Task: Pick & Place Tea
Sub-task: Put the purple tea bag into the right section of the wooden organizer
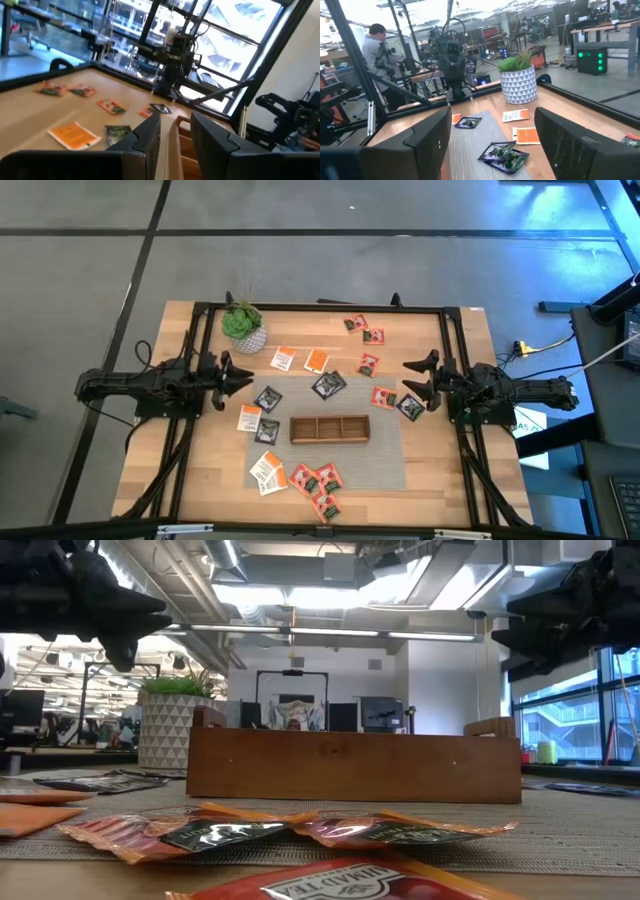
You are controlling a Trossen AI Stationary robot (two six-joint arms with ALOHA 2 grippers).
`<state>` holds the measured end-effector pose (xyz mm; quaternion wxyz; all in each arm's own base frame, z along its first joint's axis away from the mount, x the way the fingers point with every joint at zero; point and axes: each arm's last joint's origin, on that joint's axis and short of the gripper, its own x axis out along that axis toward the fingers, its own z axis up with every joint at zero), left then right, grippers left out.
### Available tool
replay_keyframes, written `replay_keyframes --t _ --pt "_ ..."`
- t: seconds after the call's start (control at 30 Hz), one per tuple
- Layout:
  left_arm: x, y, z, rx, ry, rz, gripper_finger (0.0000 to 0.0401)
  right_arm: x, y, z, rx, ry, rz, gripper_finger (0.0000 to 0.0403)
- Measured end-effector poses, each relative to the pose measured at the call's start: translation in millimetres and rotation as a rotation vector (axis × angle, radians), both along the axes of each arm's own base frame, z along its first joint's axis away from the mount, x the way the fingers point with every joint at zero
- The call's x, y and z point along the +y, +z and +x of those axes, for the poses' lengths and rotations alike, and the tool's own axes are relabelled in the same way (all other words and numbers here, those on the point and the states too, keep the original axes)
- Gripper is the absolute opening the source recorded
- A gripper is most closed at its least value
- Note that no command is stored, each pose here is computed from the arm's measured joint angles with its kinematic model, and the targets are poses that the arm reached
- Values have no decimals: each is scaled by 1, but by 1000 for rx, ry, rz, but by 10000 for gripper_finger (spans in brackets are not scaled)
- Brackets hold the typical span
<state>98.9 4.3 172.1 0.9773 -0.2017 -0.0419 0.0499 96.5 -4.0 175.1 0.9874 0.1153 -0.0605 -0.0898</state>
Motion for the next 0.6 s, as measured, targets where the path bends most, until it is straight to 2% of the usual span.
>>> replay_keyframes --t 0.17,0.27,0.6 --pt "1 -6 5 63 14 -63 104 -1 0 0 -1 -39 18 287" --pt "1 -6 10 79 31 -67 104 -2 -1 0 1 -80 23 287" --pt "1 -2 27 40 15 12 104 -6 -2 -2 2 -209 85 287"
